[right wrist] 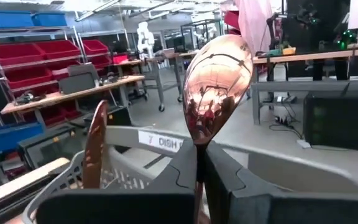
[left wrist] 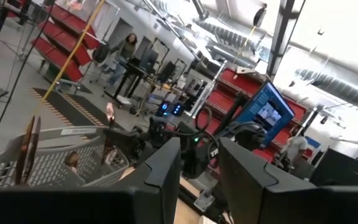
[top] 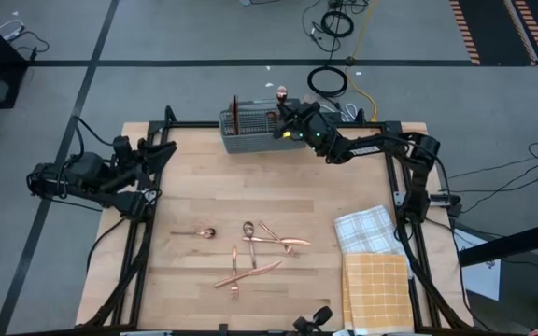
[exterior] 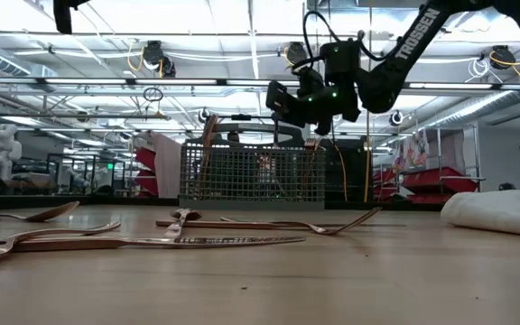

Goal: Sort silverware
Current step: Put the top right bronze spoon into the gray silverware rack, then put the left bronze spoon into the gray silverware rack

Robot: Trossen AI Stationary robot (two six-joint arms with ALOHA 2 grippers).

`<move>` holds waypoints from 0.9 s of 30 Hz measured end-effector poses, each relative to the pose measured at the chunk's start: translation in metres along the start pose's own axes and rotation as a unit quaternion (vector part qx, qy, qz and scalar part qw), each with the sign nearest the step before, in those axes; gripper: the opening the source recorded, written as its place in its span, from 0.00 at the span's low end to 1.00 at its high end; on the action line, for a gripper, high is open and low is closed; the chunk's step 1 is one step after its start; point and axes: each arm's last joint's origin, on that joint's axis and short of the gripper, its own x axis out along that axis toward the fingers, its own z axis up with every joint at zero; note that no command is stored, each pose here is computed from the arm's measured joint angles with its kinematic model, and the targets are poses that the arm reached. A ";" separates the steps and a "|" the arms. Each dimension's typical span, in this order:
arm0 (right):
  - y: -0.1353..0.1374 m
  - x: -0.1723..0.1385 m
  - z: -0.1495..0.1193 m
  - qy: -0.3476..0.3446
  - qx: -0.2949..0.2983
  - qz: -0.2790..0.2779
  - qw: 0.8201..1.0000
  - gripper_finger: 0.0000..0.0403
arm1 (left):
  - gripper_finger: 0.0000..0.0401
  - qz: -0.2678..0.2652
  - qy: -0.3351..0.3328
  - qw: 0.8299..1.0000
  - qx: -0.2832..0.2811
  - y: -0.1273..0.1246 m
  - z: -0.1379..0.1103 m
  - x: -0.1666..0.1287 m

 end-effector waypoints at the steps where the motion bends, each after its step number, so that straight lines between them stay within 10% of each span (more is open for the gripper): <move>1: 0.000 0.001 -0.003 0.003 -0.001 0.000 1.000 0.00 | 0.28 0.000 0.000 1.000 0.000 0.000 0.000 0.000; 13: -0.003 0.001 -0.022 0.058 -0.025 -0.010 0.998 0.02 | 0.28 0.001 0.000 1.000 0.001 0.000 0.000 0.000; 27: 0.008 -0.005 -0.026 0.090 -0.024 -0.003 0.996 0.34 | 0.28 0.001 0.004 1.000 0.004 0.000 -0.001 0.000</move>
